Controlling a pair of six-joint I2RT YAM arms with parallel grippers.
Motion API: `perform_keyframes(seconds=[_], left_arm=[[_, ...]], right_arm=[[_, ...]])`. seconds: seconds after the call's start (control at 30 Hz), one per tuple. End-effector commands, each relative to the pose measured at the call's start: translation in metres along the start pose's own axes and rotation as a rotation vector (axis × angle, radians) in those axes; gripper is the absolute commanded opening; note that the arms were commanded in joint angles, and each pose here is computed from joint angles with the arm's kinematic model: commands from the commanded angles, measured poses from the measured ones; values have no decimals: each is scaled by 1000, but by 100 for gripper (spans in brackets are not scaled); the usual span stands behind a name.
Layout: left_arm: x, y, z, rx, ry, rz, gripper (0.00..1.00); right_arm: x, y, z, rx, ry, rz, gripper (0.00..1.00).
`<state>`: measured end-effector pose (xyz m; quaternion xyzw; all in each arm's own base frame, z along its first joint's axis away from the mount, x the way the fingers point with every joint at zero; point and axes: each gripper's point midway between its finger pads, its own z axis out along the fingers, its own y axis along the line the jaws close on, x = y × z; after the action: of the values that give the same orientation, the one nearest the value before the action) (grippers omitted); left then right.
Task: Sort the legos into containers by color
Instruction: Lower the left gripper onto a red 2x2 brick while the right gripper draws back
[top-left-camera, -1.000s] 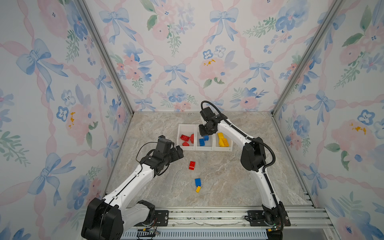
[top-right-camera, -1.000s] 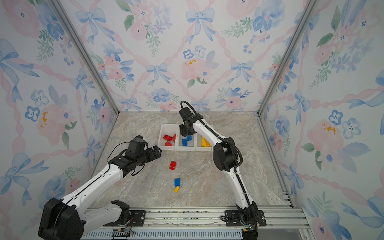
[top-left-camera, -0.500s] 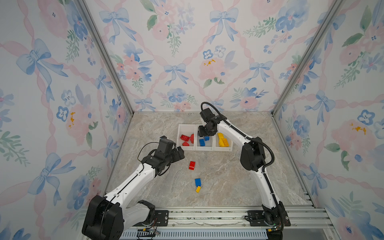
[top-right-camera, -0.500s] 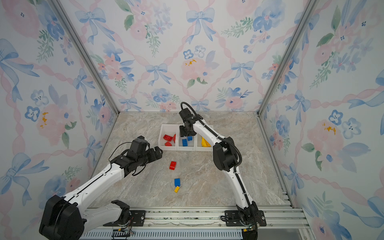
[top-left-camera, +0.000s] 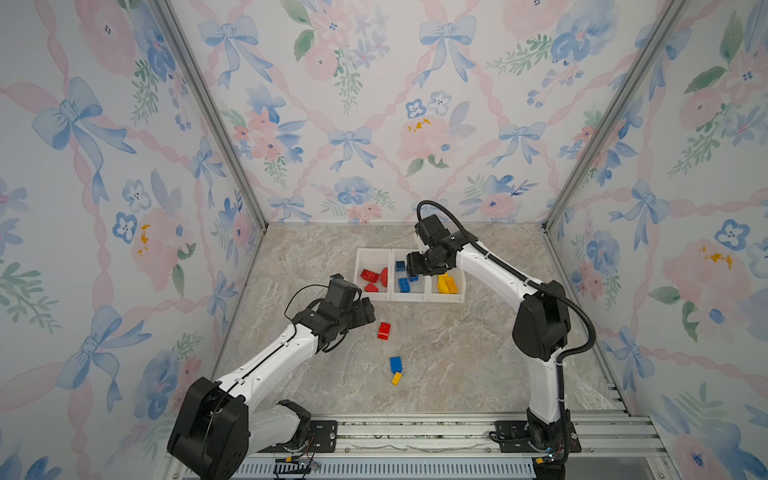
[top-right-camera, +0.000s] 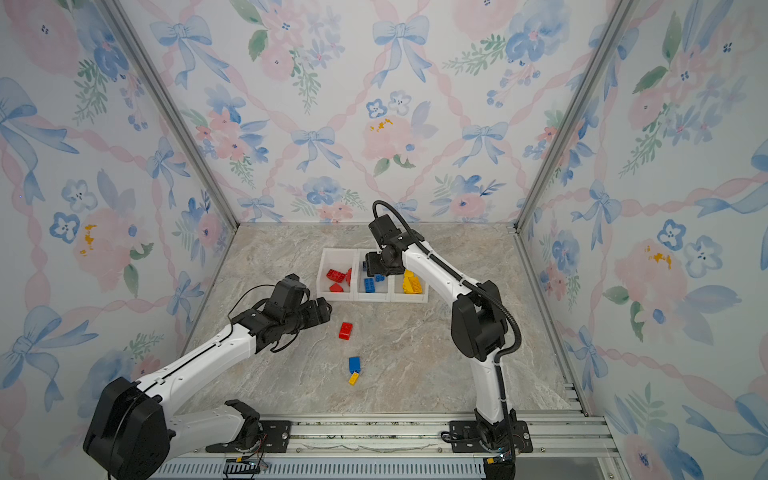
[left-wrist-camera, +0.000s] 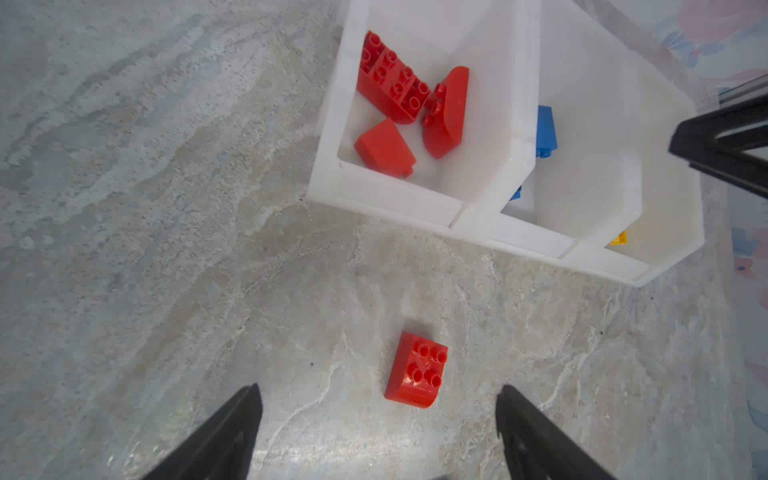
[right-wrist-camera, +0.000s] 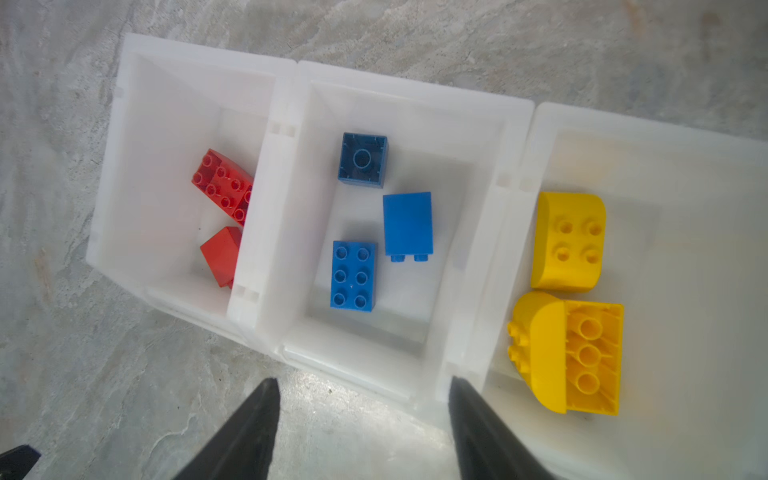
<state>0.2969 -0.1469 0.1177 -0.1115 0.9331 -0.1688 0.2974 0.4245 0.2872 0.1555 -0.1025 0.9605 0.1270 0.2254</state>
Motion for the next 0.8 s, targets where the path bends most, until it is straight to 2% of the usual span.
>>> perform_keyframes(seconds=[0.0, 0.4, 0.77], left_arm=[[-6, -11, 2, 1, -11, 45, 89], [14, -36, 28, -15, 88, 159, 87], [31, -42, 41, -148, 174, 312, 84]], right_arm=[[13, 0, -14, -4, -2, 3, 72], [73, -20, -49, 14, 35, 59, 87], [117, -42, -66, 49, 44, 127, 88]])
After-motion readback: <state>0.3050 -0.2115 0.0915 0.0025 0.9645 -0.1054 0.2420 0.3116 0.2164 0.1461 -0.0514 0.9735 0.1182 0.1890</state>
